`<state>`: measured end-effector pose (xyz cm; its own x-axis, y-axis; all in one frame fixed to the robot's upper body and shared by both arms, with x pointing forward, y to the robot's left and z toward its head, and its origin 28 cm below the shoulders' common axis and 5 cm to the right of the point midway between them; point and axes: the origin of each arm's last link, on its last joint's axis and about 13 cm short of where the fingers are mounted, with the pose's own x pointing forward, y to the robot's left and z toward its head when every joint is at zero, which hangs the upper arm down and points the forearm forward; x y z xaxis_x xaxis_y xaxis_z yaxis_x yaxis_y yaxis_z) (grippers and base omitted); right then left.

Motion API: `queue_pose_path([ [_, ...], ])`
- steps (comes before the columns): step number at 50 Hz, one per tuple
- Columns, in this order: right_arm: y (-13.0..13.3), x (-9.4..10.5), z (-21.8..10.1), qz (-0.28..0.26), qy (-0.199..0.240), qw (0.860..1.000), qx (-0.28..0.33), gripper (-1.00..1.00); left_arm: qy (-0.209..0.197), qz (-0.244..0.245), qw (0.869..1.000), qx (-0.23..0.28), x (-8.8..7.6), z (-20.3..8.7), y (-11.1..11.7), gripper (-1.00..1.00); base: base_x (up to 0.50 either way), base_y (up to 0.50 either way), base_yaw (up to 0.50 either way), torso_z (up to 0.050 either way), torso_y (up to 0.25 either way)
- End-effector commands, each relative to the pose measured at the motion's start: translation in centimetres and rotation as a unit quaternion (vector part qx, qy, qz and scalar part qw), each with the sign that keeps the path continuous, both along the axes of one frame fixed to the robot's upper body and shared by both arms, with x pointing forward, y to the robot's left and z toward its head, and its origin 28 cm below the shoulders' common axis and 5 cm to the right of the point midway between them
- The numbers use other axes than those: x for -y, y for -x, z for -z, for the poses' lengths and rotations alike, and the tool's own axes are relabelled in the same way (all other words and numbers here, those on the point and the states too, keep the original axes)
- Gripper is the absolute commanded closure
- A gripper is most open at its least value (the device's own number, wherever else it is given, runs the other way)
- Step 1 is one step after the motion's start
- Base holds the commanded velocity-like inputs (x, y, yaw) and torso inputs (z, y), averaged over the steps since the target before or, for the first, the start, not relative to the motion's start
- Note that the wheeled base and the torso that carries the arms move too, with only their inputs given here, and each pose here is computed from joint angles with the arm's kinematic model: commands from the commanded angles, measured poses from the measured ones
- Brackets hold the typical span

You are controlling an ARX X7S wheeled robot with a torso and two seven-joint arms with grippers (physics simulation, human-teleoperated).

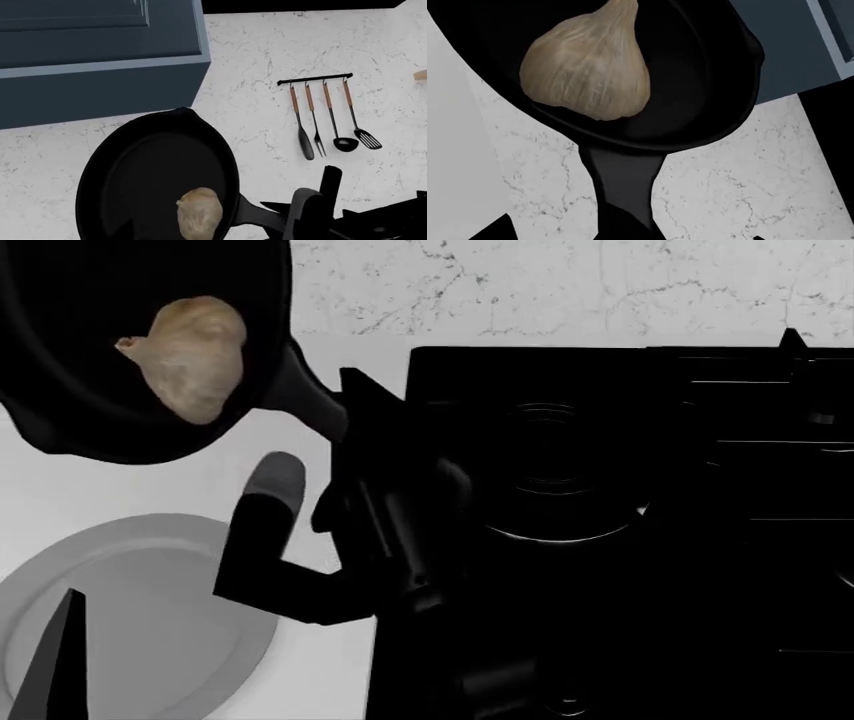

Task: Pick up the pan and dump the vegetables in it onto the plate. Then return the pan to the stove.

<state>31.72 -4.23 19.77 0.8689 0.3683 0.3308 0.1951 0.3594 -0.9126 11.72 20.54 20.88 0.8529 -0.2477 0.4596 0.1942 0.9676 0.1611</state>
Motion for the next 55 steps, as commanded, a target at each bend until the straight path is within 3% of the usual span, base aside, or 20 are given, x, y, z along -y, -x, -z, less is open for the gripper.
queue_pose_path([
  [1,-0.2,0.1,-0.1,0.028,0.015,0.995,0.097,1.00,0.014,0.014,1.000,-0.002,0.2,-0.2,0.1,-1.00,0.00,0.00,0.00,0.000,0.000],
  [4,-0.1,0.1,-0.6,0.027,0.015,0.992,0.122,1.00,0.013,0.014,1.000,-0.004,0.3,-0.1,0.1,-1.00,0.00,0.00,0.00,0.000,0.003],
  [8,0.2,0.0,-0.8,0.033,0.058,0.982,0.175,1.00,0.014,0.016,1.000,-0.004,0.2,-0.1,0.2,-1.00,0.00,0.00,0.00,0.003,0.003],
  [15,0.3,-0.1,-0.5,0.034,0.088,0.971,0.220,1.00,0.018,0.025,0.999,-0.012,0.4,0.0,0.3,-1.00,0.00,0.00,0.00,0.000,0.002],
  [27,-0.7,0.3,1.4,0.062,0.084,0.976,0.191,1.00,0.016,0.043,0.999,-0.007,0.4,-0.1,0.4,-1.00,0.00,0.00,0.00,0.001,0.001],
  [30,-0.7,0.8,0.8,0.069,0.010,0.988,0.138,1.00,0.015,0.043,0.999,-0.007,0.5,-0.1,0.4,-1.00,0.00,0.00,0.00,0.000,0.004],
  [31,-0.8,1.2,0.5,0.065,-0.055,0.992,0.089,1.00,0.015,0.044,0.999,-0.008,0.6,-0.1,0.3,-1.00,0.00,0.00,0.00,0.000,0.000],
  [33,-0.4,1.9,-0.3,0.084,-0.048,0.989,0.108,1.00,0.015,0.045,0.999,-0.008,0.6,-0.2,0.3,-1.00,0.00,0.00,0.00,0.000,0.000],
  [36,0.2,2.8,-1.0,0.091,-0.107,0.987,0.078,1.00,0.015,0.045,0.999,-0.007,0.6,-0.1,0.4,-1.00,0.00,0.00,0.00,0.000,0.003],
  [37,0.3,3.1,-1.2,0.085,-0.156,0.983,0.044,1.00,0.015,0.044,0.999,-0.007,0.6,-0.1,0.4,-1.00,0.00,0.00,0.00,0.000,0.000],
  [40,1.0,4.2,-2.1,0.086,-0.223,0.971,0.003,1.00,0.015,0.044,0.999,-0.007,0.6,-0.1,0.4,-1.00,0.00,0.00,0.00,0.000,0.004],
  [42,1.2,4.6,-2.2,0.086,-0.241,0.967,-0.007,1.00,0.016,0.044,0.999,-0.007,0.6,-0.1,0.4,-1.00,0.00,0.00,0.00,0.000,0.000],
  [50,2.3,5.4,-1.9,0.031,-0.366,0.920,-0.136,1.00,0.015,0.041,0.999,-0.006,0.5,-0.1,0.3,-1.00,0.00,0.00,0.00,0.001,0.001],
  [55,2.5,5.9,-1.3,0.009,-0.394,0.899,-0.190,1.00,0.016,0.041,0.999,-0.006,0.5,-0.1,0.3,-1.00,0.00,0.00,0.00,0.000,0.002],
])
